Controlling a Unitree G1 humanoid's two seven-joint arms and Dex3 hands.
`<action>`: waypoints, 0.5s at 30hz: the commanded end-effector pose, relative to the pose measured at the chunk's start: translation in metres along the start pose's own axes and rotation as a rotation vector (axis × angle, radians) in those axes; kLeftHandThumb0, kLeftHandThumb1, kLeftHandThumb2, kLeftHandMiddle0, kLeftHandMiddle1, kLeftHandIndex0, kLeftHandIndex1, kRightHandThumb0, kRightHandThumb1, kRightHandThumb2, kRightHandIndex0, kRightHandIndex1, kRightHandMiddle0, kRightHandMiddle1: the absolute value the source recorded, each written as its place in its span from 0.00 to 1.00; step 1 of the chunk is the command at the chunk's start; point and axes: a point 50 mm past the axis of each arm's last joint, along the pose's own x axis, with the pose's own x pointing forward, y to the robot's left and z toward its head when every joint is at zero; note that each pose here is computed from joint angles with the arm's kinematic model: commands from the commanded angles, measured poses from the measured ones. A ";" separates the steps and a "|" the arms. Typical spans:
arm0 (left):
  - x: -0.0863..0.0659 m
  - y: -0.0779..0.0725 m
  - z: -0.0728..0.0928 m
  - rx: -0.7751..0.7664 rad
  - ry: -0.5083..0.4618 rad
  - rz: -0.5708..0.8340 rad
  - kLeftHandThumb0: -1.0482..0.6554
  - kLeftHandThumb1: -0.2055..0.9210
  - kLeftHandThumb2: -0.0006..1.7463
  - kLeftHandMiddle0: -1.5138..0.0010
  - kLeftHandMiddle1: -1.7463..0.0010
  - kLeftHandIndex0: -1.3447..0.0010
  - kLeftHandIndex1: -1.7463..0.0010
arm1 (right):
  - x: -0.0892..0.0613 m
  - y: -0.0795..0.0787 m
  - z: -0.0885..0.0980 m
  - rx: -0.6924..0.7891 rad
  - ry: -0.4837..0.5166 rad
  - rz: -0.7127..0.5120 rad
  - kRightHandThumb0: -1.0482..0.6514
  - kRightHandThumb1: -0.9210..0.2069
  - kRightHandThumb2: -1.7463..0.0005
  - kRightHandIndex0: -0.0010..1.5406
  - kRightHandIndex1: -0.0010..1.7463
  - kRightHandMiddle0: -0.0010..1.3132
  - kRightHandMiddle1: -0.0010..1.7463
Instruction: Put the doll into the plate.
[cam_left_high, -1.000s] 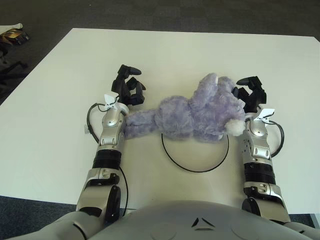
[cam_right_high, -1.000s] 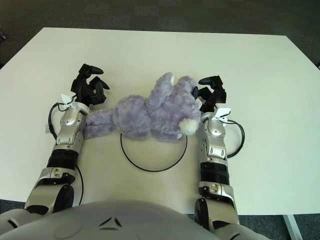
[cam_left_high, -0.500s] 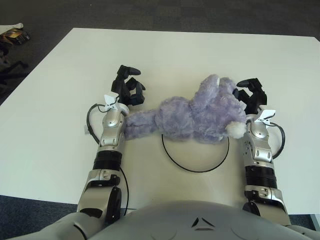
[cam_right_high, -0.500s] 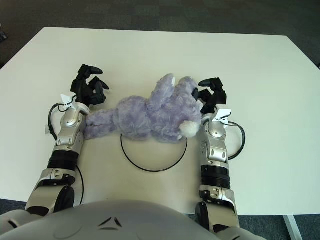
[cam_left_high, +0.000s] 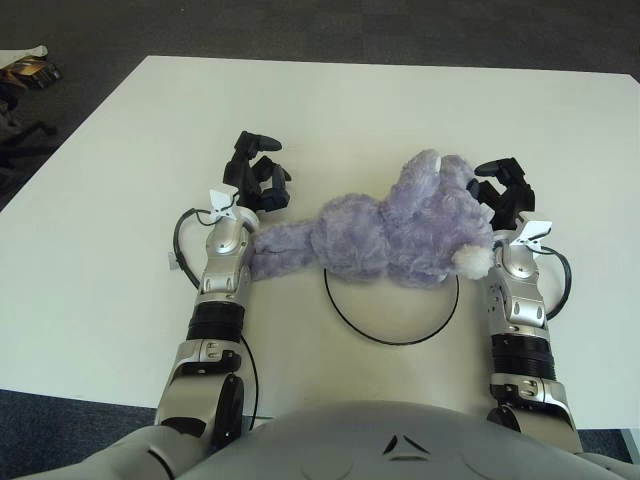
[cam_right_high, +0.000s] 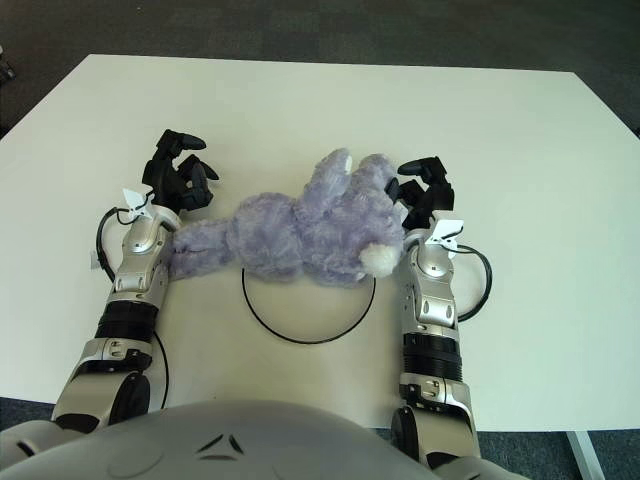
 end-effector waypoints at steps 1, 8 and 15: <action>-0.009 0.001 -0.012 -0.006 0.059 0.003 0.61 0.47 0.75 0.58 0.00 0.71 0.03 | -0.010 -0.008 -0.015 -0.029 0.068 -0.011 0.61 0.65 0.15 0.49 0.99 0.34 1.00; -0.009 0.001 -0.012 -0.017 0.066 0.002 0.61 0.47 0.75 0.59 0.00 0.72 0.03 | -0.011 -0.009 -0.016 -0.026 0.076 -0.011 0.61 0.66 0.15 0.50 0.98 0.35 1.00; -0.010 0.001 -0.011 -0.023 0.073 0.009 0.61 0.47 0.75 0.58 0.00 0.70 0.04 | -0.012 -0.009 -0.018 -0.006 0.074 -0.008 0.61 0.71 0.15 0.55 0.89 0.39 1.00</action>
